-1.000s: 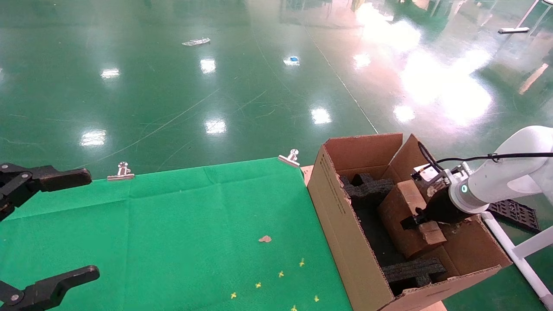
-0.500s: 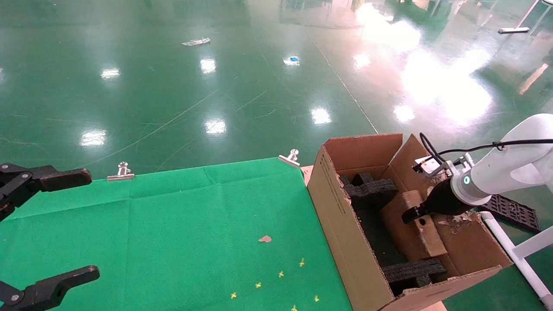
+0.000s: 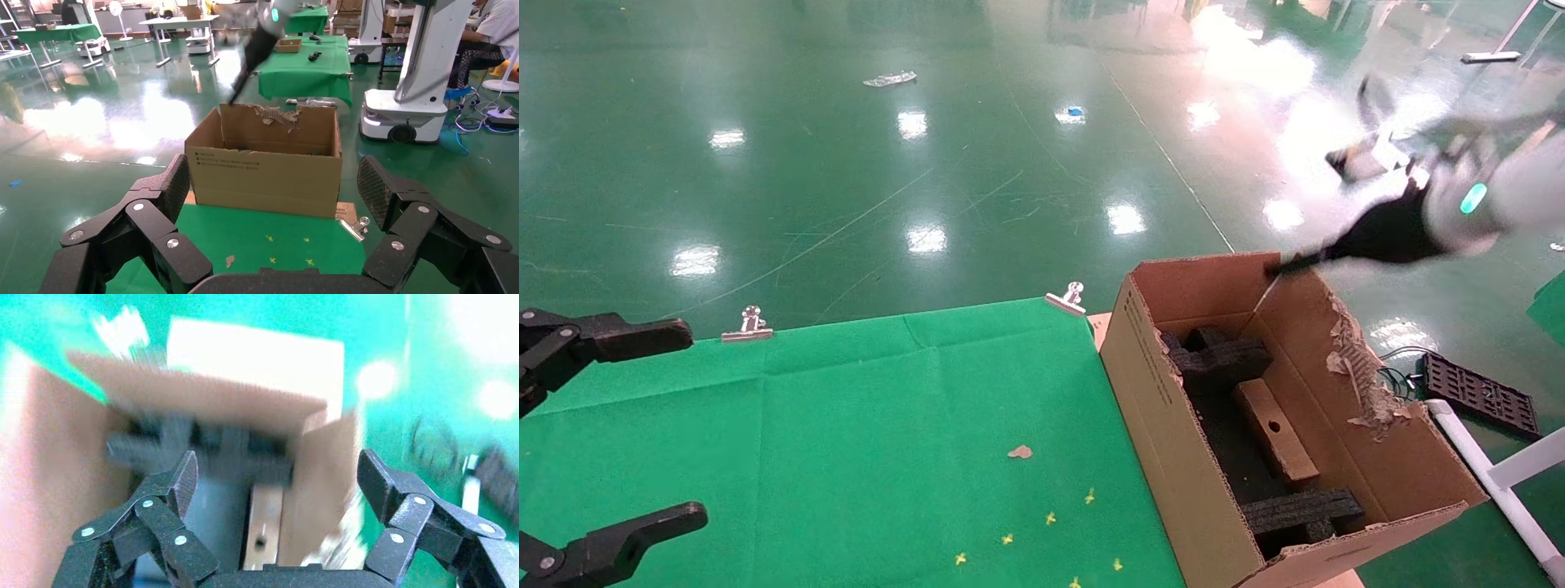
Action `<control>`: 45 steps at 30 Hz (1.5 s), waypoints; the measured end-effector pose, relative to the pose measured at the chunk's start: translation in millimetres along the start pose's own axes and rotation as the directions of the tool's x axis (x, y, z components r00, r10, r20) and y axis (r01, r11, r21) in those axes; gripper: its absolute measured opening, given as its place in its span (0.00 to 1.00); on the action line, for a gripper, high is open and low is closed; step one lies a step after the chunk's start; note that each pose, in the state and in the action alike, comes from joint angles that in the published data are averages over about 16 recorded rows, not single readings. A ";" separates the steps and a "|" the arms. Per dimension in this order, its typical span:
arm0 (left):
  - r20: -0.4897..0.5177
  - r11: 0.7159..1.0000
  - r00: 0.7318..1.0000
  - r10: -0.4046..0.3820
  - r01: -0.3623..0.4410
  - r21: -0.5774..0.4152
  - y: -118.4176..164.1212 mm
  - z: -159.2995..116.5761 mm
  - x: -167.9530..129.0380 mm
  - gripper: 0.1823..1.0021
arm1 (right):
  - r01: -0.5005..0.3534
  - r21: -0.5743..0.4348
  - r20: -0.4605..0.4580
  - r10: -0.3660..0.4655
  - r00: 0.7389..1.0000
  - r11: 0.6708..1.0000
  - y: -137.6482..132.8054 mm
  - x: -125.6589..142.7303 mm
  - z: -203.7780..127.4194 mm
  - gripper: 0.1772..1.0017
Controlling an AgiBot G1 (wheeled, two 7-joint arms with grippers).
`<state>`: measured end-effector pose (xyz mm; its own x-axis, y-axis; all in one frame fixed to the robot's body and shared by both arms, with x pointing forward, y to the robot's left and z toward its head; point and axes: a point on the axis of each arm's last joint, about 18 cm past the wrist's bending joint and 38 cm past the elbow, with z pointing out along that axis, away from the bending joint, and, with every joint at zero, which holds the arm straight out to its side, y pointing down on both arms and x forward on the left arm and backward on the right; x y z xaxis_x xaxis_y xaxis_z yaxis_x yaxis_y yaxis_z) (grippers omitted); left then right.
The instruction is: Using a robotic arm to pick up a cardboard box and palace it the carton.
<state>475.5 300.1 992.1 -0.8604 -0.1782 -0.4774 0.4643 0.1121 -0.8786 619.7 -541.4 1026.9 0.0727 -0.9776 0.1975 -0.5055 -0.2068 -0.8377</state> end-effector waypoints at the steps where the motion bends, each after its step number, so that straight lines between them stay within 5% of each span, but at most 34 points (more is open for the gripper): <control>1: 0.000 1.000 1.000 0.000 0.000 0.000 0.0 0.0 0.0 1.00 | 0.013 0.030 0.006 -0.013 1.000 0.999 -7.1 0.9 -8.9 0.88; 12: 0.000 1.000 1.000 0.000 0.000 0.000 0.0 0.0 -0.1 1.00 | 0.111 0.266 0.045 -0.128 0.991 0.958 -40.8 -6.6 -74.4 0.99; 24: 0.001 1.000 1.000 0.000 0.000 0.000 0.1 -0.1 -0.2 1.00 | 0.165 0.354 0.201 -0.248 0.948 0.920 -42.1 -60.6 -70.9 1.00; 33: 0.001 1.000 1.000 0.000 0.000 0.000 0.1 -0.1 -0.2 1.00 | 0.202 0.421 0.359 -0.367 0.858 0.884 -35.5 -115.7 -59.9 1.00; 45: 0.001 1.000 1.000 0.000 0.000 0.000 0.1 -0.1 -0.2 1.00 | 0.201 0.542 0.509 -0.509 0.695 0.816 -18.4 -177.1 -61.0 1.00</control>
<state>475.7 300.3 992.1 -0.8604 -0.1788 -0.4772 0.4641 0.1117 -0.8787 563.7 -362.2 1038.4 0.7449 -0.5937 0.3044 0.0680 -0.3863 -0.9198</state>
